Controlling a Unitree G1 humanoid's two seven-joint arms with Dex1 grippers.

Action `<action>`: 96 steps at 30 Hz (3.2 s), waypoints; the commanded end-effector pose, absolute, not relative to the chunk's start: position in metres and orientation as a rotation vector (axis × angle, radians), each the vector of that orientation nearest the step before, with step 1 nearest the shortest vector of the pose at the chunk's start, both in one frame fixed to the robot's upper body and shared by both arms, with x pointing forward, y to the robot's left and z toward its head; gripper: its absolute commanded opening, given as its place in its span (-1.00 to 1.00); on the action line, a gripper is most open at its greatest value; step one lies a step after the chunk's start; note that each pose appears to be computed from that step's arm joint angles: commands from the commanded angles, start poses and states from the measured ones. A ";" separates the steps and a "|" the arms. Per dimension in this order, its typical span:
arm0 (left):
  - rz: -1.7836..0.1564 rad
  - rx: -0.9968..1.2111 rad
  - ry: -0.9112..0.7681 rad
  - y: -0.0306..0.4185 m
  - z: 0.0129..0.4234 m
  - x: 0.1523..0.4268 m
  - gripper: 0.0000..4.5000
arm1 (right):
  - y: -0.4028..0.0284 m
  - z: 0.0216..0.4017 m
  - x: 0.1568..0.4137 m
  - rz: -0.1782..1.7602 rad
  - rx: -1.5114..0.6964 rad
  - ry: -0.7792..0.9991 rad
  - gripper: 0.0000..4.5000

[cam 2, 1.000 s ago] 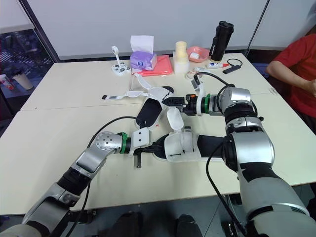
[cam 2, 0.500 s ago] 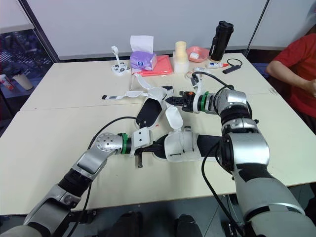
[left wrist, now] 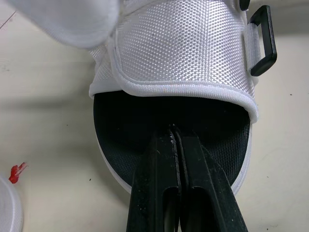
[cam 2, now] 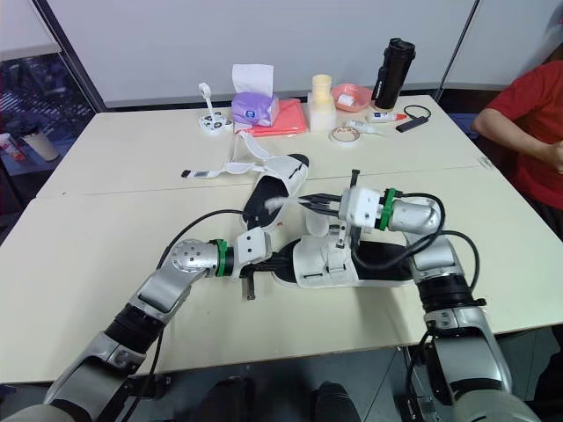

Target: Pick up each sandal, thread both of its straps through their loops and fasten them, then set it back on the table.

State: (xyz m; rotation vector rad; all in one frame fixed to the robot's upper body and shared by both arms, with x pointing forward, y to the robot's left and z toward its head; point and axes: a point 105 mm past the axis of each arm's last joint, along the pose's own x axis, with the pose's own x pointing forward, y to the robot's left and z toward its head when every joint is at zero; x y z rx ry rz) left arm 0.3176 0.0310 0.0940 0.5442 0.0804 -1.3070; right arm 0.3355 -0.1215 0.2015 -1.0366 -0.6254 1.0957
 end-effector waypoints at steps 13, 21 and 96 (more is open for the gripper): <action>-1.368 0.539 0.206 0.028 0.062 0.308 -1.00 | -0.146 0.195 0.331 0.994 -1.255 -0.743 0.90; -1.367 0.528 0.201 0.026 0.063 0.307 -1.00 | -0.225 0.203 0.360 0.695 -1.202 -0.385 0.95; -1.362 0.495 0.197 0.018 0.054 0.309 -1.00 | -0.146 0.183 0.297 1.121 0.355 0.524 -1.00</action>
